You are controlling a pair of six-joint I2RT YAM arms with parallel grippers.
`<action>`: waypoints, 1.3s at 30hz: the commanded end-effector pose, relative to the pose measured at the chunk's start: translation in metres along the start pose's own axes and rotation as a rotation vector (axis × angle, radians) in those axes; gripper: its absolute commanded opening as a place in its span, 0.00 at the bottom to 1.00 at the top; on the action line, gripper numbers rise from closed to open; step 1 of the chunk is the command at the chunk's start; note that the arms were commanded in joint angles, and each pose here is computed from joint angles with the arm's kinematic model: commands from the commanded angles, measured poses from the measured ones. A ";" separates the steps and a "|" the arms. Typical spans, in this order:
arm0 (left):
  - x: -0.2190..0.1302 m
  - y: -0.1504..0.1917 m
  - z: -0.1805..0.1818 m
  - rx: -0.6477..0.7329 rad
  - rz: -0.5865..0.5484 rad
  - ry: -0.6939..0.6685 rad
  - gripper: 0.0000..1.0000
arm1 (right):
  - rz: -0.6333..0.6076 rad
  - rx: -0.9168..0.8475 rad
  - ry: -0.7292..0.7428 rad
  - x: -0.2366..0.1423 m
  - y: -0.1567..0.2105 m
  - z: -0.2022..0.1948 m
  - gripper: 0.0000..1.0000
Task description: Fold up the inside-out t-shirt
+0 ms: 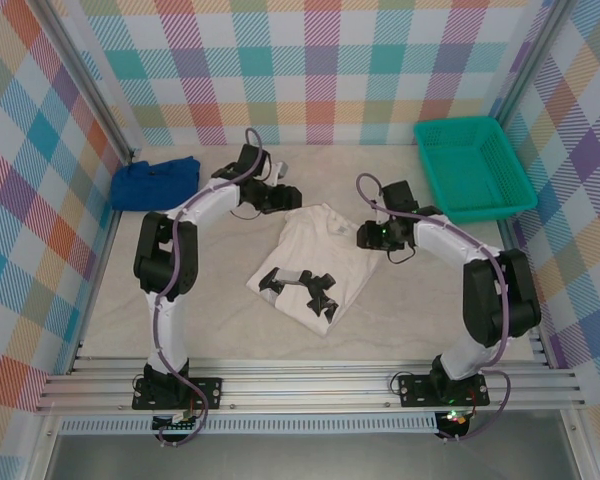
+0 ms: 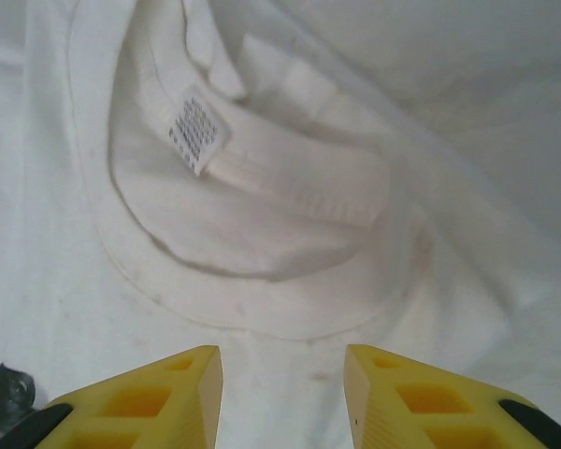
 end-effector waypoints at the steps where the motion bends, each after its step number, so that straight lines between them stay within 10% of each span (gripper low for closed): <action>1: 0.023 0.027 0.000 -0.010 0.122 0.001 0.55 | 0.059 0.085 -0.019 0.019 0.006 -0.004 0.38; 18: 0.018 0.113 0.000 -0.153 0.214 0.140 0.48 | 0.103 -0.135 -0.060 0.056 -0.042 0.012 0.37; 28: -0.032 0.053 0.035 -0.179 -0.112 -0.110 0.60 | -0.056 -0.181 0.030 0.015 -0.069 0.006 0.55; 39: 0.007 0.049 0.038 -0.184 0.075 -0.082 0.69 | 0.018 -0.006 0.056 0.024 -0.069 -0.029 0.67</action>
Point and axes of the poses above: each hand's point on the last joint's axis, 136 mm out from that joint toward the fingers, its own x axis out along the fingers, its own z axis along the line the jaws close on, y = z × x, the point moved 7 cm from there along -x, back along the fingers, and after that the axes turned 1 degree about x, right-handed, at the moved point
